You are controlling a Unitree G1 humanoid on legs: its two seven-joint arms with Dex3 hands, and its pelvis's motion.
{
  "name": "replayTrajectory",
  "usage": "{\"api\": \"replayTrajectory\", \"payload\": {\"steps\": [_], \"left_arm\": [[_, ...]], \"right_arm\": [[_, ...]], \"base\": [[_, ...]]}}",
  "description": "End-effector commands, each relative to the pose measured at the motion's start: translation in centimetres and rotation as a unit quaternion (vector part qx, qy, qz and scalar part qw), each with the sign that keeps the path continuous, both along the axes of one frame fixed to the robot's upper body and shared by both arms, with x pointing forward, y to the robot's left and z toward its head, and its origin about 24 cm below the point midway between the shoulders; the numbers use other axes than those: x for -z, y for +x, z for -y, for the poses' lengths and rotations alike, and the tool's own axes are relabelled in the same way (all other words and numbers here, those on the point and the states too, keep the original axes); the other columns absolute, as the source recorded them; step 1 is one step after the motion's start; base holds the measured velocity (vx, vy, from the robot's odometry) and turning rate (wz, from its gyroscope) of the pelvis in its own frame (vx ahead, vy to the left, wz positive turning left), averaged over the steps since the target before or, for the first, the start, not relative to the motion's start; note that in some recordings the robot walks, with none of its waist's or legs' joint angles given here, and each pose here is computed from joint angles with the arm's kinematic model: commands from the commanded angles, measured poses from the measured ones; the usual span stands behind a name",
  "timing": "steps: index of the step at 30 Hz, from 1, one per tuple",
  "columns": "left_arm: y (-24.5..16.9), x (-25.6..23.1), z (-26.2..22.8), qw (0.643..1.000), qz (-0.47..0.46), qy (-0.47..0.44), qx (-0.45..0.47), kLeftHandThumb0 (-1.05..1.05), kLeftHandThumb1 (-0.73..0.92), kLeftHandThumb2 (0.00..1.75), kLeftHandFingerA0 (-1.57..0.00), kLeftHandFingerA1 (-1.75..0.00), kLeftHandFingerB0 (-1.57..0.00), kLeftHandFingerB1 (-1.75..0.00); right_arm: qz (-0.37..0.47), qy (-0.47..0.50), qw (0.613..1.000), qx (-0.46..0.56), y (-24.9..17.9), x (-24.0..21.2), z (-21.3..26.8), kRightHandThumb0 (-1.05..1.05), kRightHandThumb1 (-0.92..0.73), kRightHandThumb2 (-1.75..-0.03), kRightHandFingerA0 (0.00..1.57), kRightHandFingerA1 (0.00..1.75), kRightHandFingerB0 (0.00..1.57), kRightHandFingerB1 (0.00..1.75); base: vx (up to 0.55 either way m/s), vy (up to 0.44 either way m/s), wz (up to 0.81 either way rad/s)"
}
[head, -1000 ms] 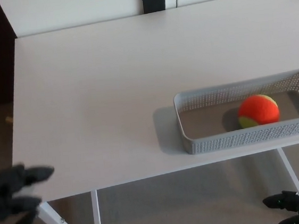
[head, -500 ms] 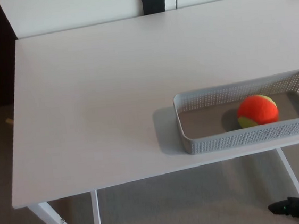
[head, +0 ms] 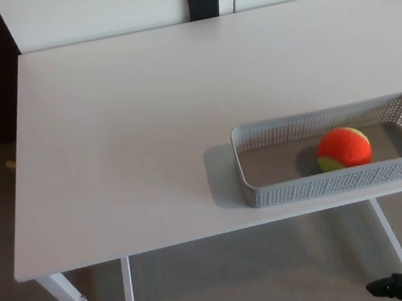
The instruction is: The robot walk towards a table in front and uses its left hand to pickup a tennis ball on the left side and put it in a container on the right hand side
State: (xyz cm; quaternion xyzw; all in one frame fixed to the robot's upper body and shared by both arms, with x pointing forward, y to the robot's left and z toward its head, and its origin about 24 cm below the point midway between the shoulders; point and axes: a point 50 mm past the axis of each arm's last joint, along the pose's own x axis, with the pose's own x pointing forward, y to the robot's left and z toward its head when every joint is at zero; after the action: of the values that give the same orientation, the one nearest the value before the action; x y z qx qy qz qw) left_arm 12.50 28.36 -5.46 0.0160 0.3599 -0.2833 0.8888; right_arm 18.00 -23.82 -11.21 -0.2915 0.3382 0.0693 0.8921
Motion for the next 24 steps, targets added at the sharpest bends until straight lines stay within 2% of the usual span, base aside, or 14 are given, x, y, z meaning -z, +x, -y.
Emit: {"api": "replayTrajectory", "payload": {"steps": [1, 7, 16, 24], "left_arm": [[-0.7, 4.7, -3.2, 0.946, -0.026, 0.234, -0.224, -0.72, 0.73, 0.63, -0.23, -0.35, -0.23, -0.3], [-1.4, 4.6, -3.9, 0.94, -0.013, 0.298, -0.168, -0.71, 0.78, 0.63, -0.25, -0.33, -0.21, -0.29], [-1.7, 4.3, -3.3, 0.946, 0.012, 0.299, -0.123, -0.72, 0.76, 0.63, -0.26, -0.33, -0.24, -0.3], [-1.9, 4.4, -3.3, 0.945, 0.017, 0.301, -0.123, -0.71, 0.76, 0.63, -0.26, -0.34, -0.24, -0.3]], "right_arm": [[-0.013, 0.013, 0.999, 0.039, -1.5, 0.5, 1.0, -0.27, -0.68, -0.6, 0.57, 0.56, 0.4, 0.42], [-0.012, 0.01, 0.999, 0.04, -1.2, 0.4, 1.0, -0.26, -0.7, -0.61, 0.58, 0.57, 0.39, 0.42], [-0.01, 0.0, 1.0, 0.029, -1.0, 0.3, 1.1, -0.29, -0.71, -0.61, 0.61, 0.6, 0.41, 0.42], [-0.01, -0.004, 1.0, 0.022, -0.9, 0.3, 0.9, -0.29, -0.7, -0.6, 0.6, 0.58, 0.42, 0.41]], "base": [[0.0, 0.0, 0.0], [0.0, 0.0, 0.0], [0.0, 0.0, 0.0], [0.0, 0.0, 0.0]]}}
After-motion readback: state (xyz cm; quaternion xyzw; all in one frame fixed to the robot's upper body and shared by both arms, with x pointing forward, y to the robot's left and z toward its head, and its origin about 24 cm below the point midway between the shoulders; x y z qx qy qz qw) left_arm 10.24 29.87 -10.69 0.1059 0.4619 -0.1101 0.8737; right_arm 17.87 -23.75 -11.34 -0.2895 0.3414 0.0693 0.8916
